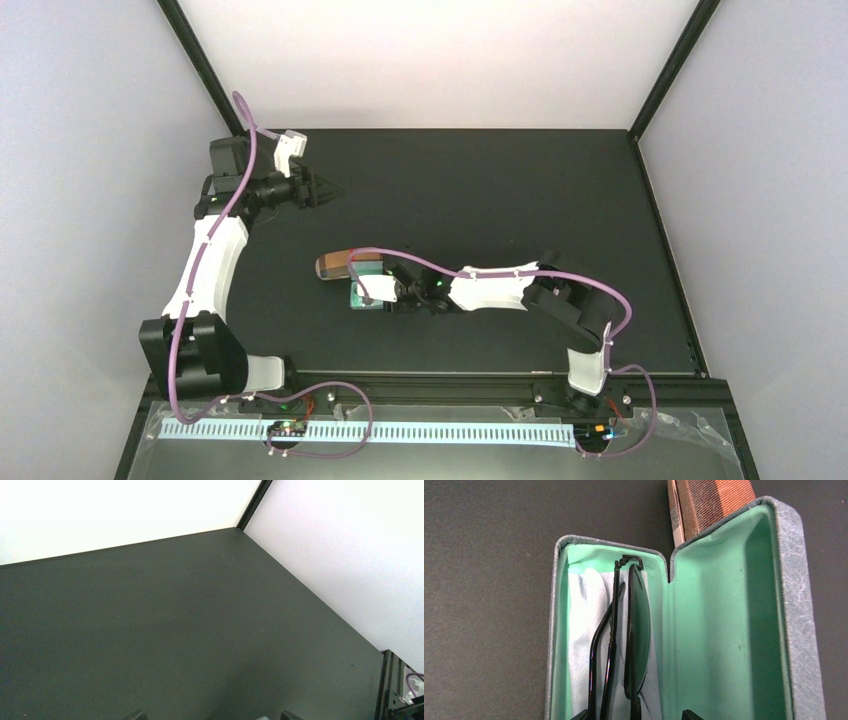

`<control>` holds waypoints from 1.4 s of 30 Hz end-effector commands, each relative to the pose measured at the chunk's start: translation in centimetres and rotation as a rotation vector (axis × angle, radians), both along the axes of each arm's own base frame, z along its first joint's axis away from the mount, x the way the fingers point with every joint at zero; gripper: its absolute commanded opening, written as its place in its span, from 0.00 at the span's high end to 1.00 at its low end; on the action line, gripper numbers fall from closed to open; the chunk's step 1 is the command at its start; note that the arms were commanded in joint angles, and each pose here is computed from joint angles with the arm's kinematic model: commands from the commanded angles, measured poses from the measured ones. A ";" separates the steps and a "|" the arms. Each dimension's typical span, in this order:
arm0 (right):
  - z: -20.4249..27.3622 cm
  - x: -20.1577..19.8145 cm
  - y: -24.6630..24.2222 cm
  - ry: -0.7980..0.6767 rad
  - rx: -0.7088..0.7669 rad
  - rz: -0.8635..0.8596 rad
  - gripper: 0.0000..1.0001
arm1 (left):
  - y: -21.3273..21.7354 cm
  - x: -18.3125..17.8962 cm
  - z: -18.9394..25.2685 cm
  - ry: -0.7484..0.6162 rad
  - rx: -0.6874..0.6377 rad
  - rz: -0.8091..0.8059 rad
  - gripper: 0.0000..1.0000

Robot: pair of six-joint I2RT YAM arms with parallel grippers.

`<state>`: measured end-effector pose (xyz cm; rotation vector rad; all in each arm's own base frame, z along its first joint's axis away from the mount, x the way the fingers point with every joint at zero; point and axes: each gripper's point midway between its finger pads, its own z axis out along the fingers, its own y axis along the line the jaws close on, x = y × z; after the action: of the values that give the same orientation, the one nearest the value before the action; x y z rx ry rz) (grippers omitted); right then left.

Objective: Organize the sunglasses
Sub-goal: Place the sunglasses in the sunglasses case.

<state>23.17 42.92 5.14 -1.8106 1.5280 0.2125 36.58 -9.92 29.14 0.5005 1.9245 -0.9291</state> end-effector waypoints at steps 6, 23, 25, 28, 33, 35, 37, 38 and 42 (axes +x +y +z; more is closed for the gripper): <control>3.2 -0.3 0.3 -0.017 0.030 0.017 0.51 | 0.1 -0.3 1.1 -0.031 -0.008 0.001 0.30; 3.3 0.1 0.8 -0.048 0.021 0.035 0.71 | 0.1 -0.1 0.9 -0.026 -0.007 0.001 0.30; 3.3 0.2 0.8 -0.060 0.021 0.036 0.73 | 0.1 0.0 0.8 -0.025 -0.007 0.002 0.30; 3.4 0.3 1.0 -0.072 0.020 0.042 0.74 | 0.1 0.0 0.7 -0.020 -0.009 0.002 0.30; 3.5 0.3 1.3 -0.095 0.017 0.050 0.75 | 0.2 0.1 0.7 -0.020 -0.007 0.003 0.30; 3.4 0.3 1.3 -0.096 0.017 0.048 0.75 | 0.2 0.1 0.6 -0.018 -0.007 0.003 0.30; 3.2 0.4 1.3 -0.102 0.013 0.045 0.76 | 0.2 0.1 0.6 -0.020 -0.005 0.004 0.30; 3.0 0.5 1.3 -0.106 0.011 0.044 0.76 | 0.2 0.1 0.6 -0.021 -0.005 0.003 0.30; 2.6 0.4 1.4 -0.101 0.005 0.046 0.76 | 0.2 0.1 0.6 -0.021 -0.005 0.004 0.30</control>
<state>22.84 43.09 6.78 -1.8618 1.4599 0.1693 36.49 -9.93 29.21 0.5020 1.9217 -0.9273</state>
